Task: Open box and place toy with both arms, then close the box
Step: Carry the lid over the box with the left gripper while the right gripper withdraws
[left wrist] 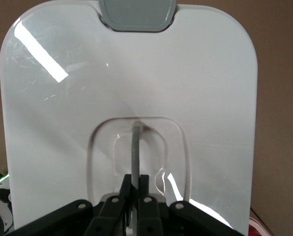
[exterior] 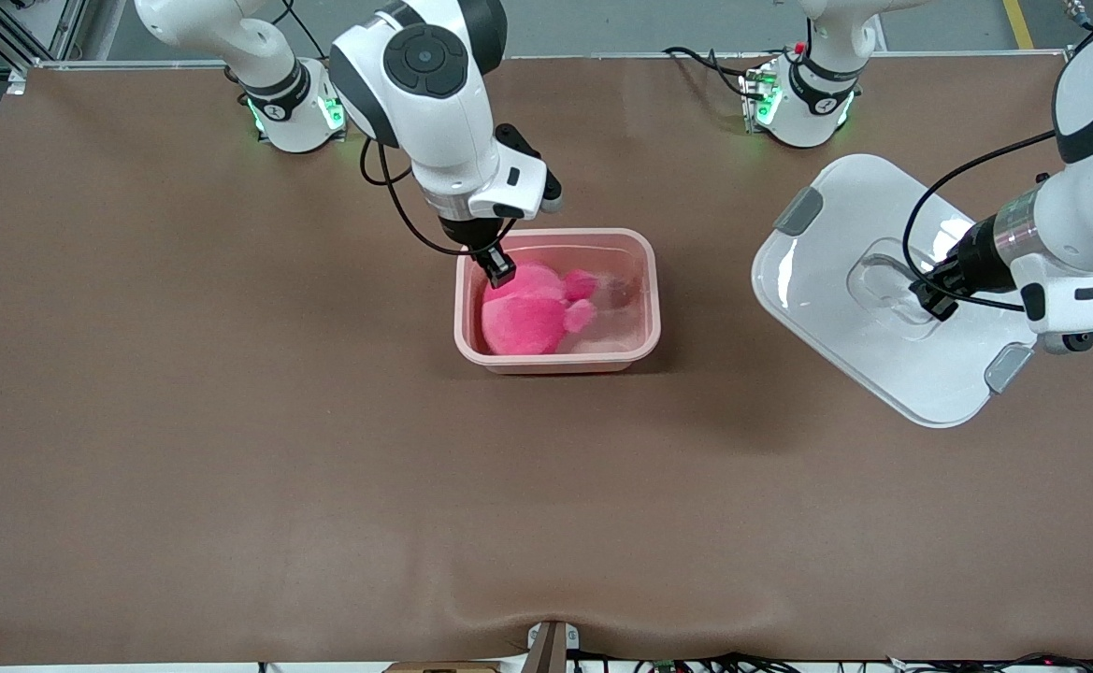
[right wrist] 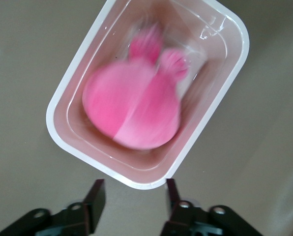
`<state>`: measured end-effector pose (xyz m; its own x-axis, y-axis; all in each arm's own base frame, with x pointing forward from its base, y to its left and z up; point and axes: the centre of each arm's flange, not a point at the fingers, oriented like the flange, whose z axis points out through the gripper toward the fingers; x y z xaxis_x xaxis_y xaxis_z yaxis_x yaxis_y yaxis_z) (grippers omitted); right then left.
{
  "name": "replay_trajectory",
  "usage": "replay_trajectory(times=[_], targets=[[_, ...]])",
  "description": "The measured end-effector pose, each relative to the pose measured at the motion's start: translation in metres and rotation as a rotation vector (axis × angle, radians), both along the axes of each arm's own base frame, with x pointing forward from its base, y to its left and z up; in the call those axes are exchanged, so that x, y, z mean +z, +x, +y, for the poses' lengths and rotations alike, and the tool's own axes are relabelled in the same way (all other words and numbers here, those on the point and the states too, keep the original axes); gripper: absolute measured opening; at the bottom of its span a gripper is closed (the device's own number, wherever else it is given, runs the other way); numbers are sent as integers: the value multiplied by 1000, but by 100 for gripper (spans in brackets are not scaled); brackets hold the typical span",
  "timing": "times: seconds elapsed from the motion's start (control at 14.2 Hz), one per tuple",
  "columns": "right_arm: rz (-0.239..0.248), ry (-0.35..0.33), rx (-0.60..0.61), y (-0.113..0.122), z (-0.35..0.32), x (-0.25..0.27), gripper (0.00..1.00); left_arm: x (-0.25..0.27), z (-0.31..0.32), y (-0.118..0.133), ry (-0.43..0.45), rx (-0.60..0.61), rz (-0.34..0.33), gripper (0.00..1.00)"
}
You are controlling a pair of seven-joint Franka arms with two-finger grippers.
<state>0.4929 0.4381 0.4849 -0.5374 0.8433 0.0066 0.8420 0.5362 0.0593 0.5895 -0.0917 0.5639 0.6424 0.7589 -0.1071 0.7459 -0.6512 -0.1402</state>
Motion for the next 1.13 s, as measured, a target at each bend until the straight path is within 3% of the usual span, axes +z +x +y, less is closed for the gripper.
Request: replay_trajectory(times=[0.21, 0.28, 0.56, 0.92, 1.13], targets=[[11, -7, -81, 12, -21, 7, 96, 4, -5, -4, -19, 10, 8, 7], [27, -18, -143, 18, -35, 12, 100, 5, -9, -5, -33, 24, 10, 7], [48, -20, -438, 36, -96, 48, 100, 7, -45, -14, -35, 74, 14, 7], [51, 6, -988, 76, -175, 55, 100, -3, -120, -26, -25, 185, -2, 7], [70, -12, -1185, 90, -221, 53, 100, -19, -166, -30, -29, 264, -14, 7]])
